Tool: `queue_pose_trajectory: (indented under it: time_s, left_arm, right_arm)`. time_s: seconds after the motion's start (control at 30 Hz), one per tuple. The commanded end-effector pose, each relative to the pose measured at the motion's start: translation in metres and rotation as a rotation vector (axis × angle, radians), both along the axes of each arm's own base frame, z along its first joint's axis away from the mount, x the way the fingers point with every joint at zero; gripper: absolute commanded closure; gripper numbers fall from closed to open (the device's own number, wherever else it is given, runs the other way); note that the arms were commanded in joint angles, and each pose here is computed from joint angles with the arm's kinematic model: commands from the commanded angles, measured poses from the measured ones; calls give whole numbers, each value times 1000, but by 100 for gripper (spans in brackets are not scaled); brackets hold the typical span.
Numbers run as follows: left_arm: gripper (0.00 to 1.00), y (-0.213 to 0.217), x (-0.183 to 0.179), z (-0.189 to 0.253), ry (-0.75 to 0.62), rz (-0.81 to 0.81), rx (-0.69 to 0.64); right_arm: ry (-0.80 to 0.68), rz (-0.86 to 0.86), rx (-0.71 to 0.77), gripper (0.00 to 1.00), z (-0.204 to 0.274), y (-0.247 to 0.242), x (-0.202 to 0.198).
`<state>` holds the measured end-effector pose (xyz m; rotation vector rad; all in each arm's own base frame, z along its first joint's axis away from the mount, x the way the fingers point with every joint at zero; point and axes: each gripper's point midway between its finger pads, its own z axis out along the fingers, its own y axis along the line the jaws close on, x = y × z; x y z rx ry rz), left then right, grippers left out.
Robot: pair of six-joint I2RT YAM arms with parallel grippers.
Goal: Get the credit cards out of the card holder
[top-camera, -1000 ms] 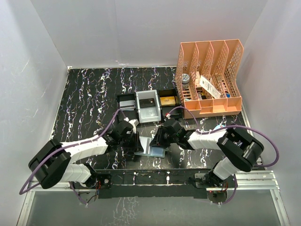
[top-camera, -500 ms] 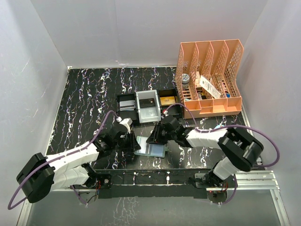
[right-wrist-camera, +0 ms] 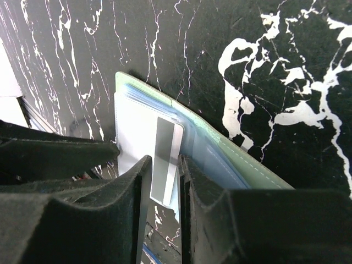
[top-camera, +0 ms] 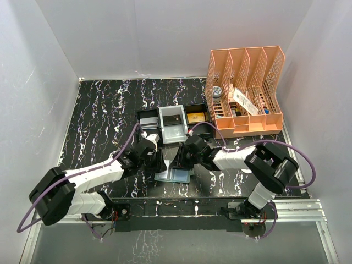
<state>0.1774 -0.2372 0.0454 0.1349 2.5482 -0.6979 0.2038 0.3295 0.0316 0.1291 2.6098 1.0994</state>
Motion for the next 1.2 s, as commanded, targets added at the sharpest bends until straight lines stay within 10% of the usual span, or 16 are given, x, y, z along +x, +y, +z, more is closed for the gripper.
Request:
queue_pose_trajectory:
  time_s: [0.0,1.17]
  left_arm:
    - [67,2,12,-1,-27,5,72]
    - [86,28,-25,-37,145,30,152]
  right_arm:
    - [-18,-19,-50,75,-6,-12,-1]
    - [-1,12,82,100,0,-1,-12]
